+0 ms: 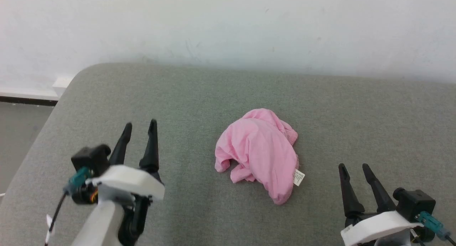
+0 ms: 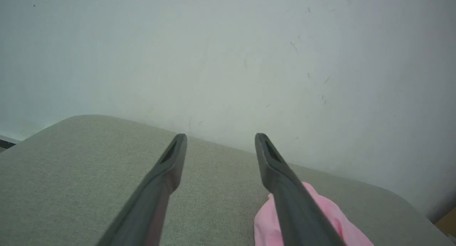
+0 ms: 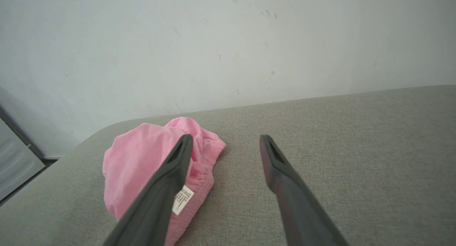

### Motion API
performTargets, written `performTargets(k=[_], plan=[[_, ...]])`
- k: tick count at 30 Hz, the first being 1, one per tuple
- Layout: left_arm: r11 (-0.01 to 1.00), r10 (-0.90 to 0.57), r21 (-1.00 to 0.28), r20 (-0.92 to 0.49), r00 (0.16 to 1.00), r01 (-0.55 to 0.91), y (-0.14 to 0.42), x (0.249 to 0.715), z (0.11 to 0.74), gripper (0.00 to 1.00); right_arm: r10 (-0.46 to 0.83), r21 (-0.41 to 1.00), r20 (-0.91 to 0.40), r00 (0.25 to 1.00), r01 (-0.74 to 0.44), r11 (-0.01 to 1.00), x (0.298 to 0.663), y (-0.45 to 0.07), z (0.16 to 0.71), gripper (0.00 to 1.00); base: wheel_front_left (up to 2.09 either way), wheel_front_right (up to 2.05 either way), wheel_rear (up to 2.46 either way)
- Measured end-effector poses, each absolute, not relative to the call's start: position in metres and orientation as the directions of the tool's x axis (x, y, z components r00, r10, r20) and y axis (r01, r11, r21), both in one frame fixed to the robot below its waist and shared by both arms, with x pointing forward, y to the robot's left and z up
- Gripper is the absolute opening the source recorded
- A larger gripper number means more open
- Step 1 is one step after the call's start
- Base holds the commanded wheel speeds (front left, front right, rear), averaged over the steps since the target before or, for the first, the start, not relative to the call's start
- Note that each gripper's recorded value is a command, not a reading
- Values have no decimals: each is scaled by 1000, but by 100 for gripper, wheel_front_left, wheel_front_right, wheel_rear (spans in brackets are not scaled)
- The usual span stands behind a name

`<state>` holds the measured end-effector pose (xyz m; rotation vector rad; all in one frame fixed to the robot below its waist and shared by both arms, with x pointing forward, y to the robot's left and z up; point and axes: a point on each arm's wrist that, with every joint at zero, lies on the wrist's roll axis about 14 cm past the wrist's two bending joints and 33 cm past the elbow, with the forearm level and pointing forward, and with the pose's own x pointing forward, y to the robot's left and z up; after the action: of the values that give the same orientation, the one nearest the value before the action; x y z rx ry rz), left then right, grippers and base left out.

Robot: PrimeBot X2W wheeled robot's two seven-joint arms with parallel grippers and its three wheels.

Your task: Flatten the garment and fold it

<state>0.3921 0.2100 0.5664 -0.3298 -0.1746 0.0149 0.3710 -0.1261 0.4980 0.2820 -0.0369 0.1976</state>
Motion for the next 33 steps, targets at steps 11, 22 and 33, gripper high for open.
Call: performTargets(k=[11, 22, 33], plan=[[956, 124, -276, 85, 989, -97, 201, 345, 519, 100, 197, 275, -52, 979, -175, 945, 361, -125, 464, 100, 0, 0, 0], [958, 148, -262, 98, 984, -118, 210, 345, 518, 100, 470, 282, -350, 810, -387, 878, 378, -42, 445, 100, 0, 0, 0], [951, 180, -269, 86, 980, -151, 220, 346, 513, 100, 527, 236, -595, 607, -496, 836, 376, -8, 411, 34, 0, 0, 0]])
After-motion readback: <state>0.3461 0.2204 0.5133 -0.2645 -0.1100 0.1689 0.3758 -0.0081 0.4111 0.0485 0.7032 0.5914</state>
